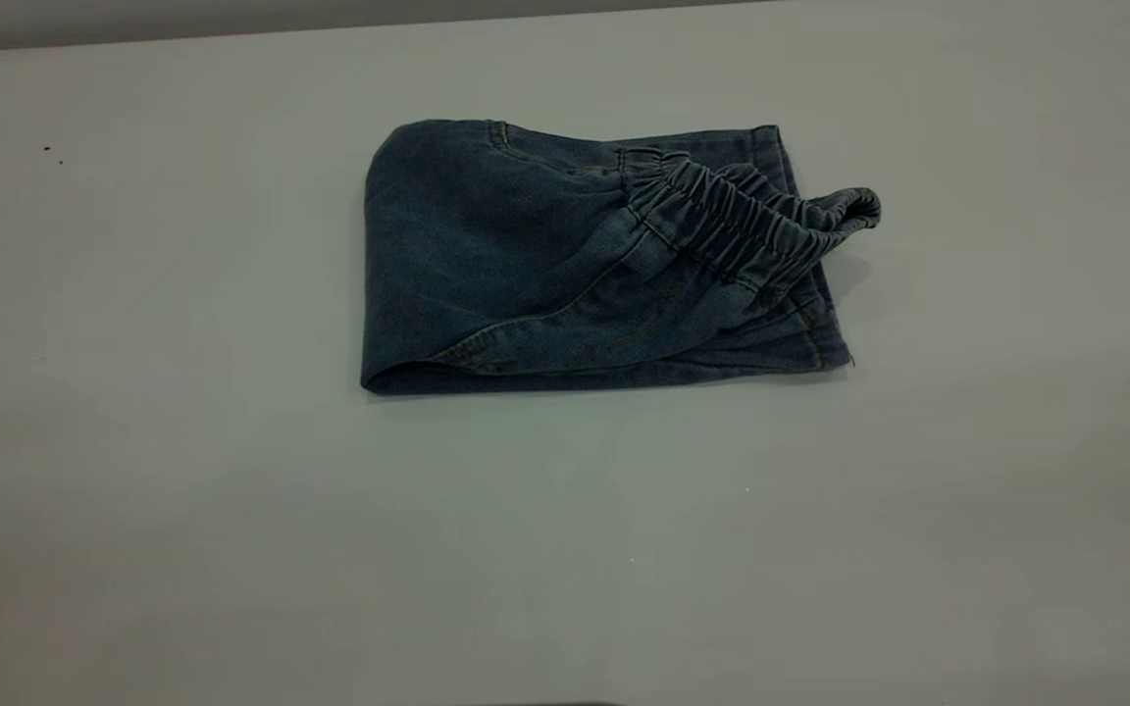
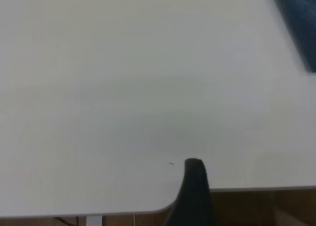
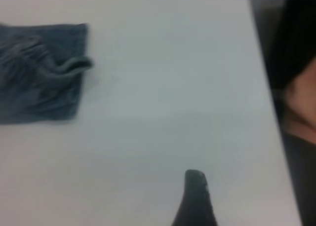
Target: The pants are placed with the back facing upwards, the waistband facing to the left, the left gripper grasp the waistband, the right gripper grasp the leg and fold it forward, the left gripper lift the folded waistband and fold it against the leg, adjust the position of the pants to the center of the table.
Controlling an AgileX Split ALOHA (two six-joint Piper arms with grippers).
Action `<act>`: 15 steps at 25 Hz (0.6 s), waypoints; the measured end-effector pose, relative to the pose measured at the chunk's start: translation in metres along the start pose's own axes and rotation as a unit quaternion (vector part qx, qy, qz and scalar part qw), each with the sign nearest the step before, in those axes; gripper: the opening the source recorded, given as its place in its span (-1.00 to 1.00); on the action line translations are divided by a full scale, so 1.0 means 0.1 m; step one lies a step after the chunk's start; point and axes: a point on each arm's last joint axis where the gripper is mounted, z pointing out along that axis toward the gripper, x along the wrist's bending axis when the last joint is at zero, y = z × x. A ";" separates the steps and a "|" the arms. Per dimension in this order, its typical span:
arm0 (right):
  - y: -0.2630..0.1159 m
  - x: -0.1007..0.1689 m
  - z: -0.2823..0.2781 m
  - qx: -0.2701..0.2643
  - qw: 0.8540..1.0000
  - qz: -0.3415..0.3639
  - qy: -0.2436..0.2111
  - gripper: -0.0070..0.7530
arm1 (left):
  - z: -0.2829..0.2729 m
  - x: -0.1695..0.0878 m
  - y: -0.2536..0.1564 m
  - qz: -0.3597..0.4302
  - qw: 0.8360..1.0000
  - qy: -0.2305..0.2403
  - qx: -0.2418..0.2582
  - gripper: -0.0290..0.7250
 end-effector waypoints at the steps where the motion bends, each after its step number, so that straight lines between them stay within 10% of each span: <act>1: 0.00 -0.01 0.00 0.000 1.000 0.003 -0.006 0.26 | 0.00 0.00 0.00 0.000 1.000 0.000 0.000 0.54; 15: 0.00 -0.01 0.00 -0.001 1.000 0.002 -0.005 0.26 | 0.00 0.00 0.00 0.000 1.000 0.000 0.000 0.54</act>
